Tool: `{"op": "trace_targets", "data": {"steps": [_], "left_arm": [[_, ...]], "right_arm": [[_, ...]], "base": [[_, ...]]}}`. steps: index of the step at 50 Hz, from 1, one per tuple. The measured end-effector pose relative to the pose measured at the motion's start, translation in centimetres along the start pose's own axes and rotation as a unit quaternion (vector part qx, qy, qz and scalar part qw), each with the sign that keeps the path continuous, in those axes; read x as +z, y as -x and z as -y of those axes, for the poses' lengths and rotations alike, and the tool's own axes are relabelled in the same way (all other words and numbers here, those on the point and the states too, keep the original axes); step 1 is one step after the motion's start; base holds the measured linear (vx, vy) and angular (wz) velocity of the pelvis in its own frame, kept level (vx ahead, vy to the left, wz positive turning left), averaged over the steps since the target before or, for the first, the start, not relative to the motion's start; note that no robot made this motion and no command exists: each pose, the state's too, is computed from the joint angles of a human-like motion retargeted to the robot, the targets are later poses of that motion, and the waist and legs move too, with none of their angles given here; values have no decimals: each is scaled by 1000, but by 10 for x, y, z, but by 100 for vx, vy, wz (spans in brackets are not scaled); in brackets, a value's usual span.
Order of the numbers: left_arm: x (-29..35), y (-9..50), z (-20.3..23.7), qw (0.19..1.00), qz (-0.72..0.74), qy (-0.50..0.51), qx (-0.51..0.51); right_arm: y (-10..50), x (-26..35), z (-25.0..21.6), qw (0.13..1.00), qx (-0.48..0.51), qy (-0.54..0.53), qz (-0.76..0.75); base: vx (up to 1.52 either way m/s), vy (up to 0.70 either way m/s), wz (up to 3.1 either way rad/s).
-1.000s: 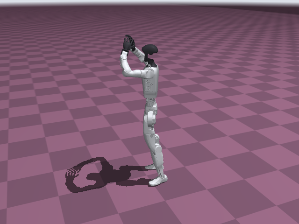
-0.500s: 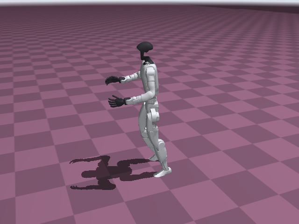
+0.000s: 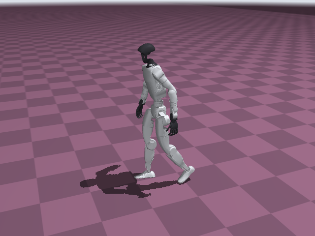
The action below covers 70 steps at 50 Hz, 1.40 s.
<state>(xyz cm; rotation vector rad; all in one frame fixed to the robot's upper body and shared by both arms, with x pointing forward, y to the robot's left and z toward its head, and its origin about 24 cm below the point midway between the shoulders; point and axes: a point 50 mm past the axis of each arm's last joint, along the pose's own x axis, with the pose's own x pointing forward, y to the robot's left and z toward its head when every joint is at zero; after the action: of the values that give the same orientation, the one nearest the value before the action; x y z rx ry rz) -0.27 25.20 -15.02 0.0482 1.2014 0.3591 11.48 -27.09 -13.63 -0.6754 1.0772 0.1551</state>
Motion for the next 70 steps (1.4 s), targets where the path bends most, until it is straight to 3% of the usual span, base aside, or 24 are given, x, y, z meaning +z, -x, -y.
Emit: {"op": "trace_targets", "data": {"steps": [5, 10, 18, 23, 29, 35, 40, 46, 51, 57, 63, 70], "left_arm": [[-12, 3, 3, 997, -31, 62, 24], [-5, 1, 10, 995, -29, 93, 21], [24, -8, 11, 993, 21, 107, 34], [48, -13, 9, 990, 71, 109, 52], [80, -19, 8, 988, 105, 96, 55], [109, -24, 6, 990, 130, 25, 57], [163, -25, 11, 979, 187, -32, 77], [263, 2, 48, 943, 327, -61, 21], [354, 68, 95, 866, 484, -84, -93], [434, 198, 135, 700, 679, -104, -197], [451, 331, 155, 510, 815, -79, -264], [424, 441, 155, 303, 909, -88, -274]], "right_arm": [[-3, 8, 12, 999, -39, -3, -2], [-12, 55, 37, 995, -94, 5, 46], [3, 170, 63, 958, -158, 11, 241], [27, 213, 62, 922, -148, 28, 356], [29, 211, 41, 921, -109, 62, 369], [8, 155, 9, 961, -49, 40, 268], [-1, 110, 5, 980, -43, -103, 163], [11, 107, 36, 945, -87, -245, 198], [49, 150, 93, 889, -140, -277, 337], [142, 225, 169, 774, -244, -195, 551], [256, 269, 207, 612, -359, -77, 700], [359, 279, 210, 434, -454, 40, 777]], "base": [[58, -5, 9], [51, -6, -68], [52, 5, -96], [60, 18, -39], [62, 23, -24], [61, 32, 4], [48, 25, 52], [42, 14, 94], [42, 5, 65], [37, -27, -48], [55, -6, -60], [58, 8, -22]]}}
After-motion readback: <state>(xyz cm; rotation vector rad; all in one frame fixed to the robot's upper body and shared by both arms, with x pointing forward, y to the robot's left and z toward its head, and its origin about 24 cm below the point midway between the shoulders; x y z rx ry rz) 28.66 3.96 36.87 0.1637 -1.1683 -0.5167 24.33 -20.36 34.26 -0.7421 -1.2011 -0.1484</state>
